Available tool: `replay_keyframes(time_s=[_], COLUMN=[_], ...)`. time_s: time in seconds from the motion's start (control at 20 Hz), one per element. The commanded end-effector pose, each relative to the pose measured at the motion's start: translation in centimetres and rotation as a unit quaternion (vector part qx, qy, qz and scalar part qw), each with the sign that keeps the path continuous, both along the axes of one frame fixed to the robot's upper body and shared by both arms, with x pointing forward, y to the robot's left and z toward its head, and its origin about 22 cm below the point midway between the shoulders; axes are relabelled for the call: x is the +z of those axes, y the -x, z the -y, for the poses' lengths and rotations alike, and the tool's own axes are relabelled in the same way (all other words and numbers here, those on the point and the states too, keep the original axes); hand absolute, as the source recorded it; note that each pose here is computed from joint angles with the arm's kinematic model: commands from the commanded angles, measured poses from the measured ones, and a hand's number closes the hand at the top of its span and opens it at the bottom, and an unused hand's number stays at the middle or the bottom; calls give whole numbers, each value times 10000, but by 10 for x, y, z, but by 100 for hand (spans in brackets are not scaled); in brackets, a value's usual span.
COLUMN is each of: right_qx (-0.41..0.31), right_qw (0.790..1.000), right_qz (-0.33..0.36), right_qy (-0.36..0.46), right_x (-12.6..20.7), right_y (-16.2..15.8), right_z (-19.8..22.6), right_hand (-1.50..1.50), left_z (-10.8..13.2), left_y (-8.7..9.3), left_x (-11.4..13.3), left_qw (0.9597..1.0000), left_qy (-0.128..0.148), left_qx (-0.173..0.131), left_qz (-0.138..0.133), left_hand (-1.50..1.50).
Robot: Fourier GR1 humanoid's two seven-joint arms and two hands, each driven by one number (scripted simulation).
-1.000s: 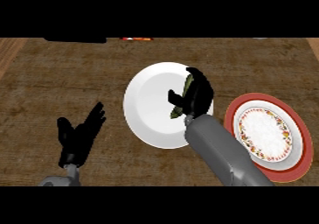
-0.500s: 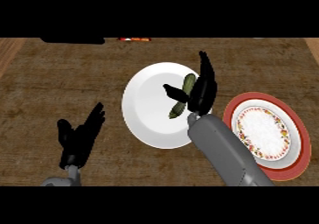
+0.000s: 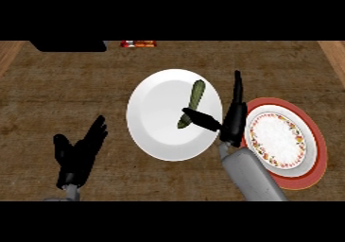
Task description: Pick the squash from the plate and place it in the plate
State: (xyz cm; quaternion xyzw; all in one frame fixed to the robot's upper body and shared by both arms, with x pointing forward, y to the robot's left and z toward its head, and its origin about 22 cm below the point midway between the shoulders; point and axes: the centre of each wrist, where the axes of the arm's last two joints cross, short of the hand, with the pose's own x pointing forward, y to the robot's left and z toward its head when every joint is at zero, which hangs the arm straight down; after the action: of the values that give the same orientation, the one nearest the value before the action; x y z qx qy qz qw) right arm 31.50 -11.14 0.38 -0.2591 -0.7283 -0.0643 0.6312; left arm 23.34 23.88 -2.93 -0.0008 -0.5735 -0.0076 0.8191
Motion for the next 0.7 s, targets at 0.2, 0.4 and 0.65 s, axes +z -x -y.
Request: replay_keyframes(time_s=[0.2,0.4,0.65], right_qx=[1016,976,1100], right_qw=[9947,9946,9914], right_qz=[-85,-278,-522], right_qy=[-127,216,470], right_x=[-13,-28,-30], right_y=[71,105,138], right_z=[27,42,49], right_hand=[-150,-150,-150], left_z=[-9,-6,-8], left_y=[4,9,5], left_x=[-10,6,1], left_qw=[9998,9997,9999], left_qy=[-13,3,76], left_qx=[114,71,86], left_qz=[-154,-228,-109], left_hand=[0,0,0])
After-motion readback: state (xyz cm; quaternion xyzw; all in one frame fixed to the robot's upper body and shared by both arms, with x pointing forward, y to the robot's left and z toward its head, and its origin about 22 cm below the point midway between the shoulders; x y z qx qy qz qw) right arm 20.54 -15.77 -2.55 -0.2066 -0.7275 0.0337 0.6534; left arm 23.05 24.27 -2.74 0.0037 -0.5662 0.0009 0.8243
